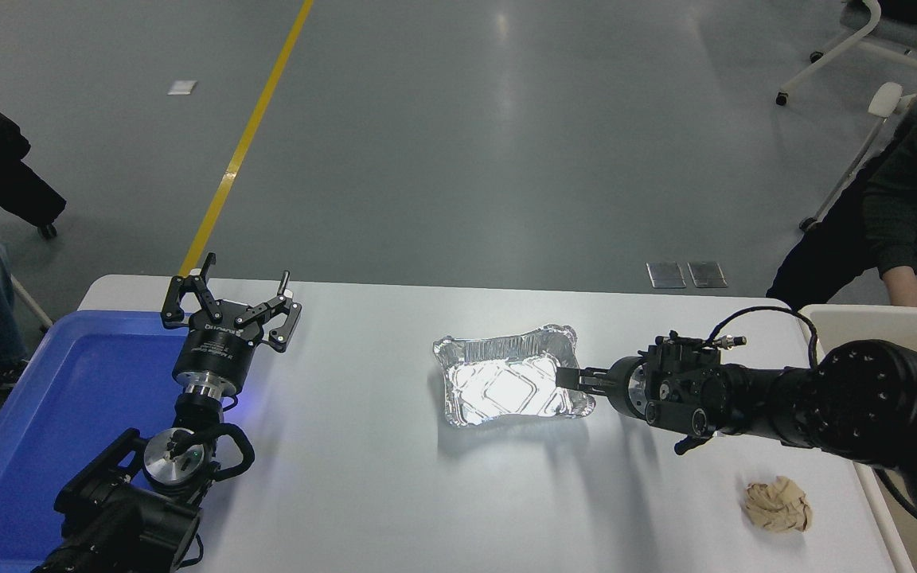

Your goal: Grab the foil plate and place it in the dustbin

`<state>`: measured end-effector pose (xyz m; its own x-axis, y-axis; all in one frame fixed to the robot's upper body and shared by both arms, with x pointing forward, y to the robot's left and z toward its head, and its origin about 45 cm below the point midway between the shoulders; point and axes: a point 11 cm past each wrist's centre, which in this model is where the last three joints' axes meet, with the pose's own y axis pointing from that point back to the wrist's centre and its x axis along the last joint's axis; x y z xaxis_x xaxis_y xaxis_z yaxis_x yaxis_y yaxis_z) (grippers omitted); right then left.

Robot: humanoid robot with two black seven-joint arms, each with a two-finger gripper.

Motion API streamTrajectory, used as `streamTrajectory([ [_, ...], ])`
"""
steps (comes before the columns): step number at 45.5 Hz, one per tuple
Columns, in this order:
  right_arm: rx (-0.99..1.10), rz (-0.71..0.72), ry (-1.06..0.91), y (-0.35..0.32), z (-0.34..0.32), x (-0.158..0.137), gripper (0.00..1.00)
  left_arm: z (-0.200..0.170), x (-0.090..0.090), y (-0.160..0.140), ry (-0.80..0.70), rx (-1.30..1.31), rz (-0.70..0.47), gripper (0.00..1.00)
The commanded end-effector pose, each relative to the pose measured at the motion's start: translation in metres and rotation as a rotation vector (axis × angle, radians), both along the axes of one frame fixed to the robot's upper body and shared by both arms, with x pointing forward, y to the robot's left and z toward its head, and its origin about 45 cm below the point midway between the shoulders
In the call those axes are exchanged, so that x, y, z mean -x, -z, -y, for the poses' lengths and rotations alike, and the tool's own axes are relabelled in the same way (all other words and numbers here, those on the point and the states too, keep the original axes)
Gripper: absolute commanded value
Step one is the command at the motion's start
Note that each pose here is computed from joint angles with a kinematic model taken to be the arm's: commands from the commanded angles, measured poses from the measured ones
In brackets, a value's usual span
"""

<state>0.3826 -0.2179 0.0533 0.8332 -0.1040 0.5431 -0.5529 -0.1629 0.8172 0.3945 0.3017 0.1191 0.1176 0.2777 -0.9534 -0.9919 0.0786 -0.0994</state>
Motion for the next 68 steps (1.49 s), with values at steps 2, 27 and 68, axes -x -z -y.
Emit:
streamTrajectory([
  [2,0.004,0.015,-0.044,-0.001,-0.002,-0.001,0.72,0.000,0.000,0.000,0.000,0.000,0.000,0.99],
  [27,0.039,0.026,-0.103,-0.002,-0.003,-0.003,0.61,0.000,0.000,0.000,-0.001,0.001,0.000,0.99],
  [68,0.106,0.015,-0.200,0.006,0.000,0.004,0.00,0.000,0.000,0.001,-0.002,0.000,-0.003,0.99],
])
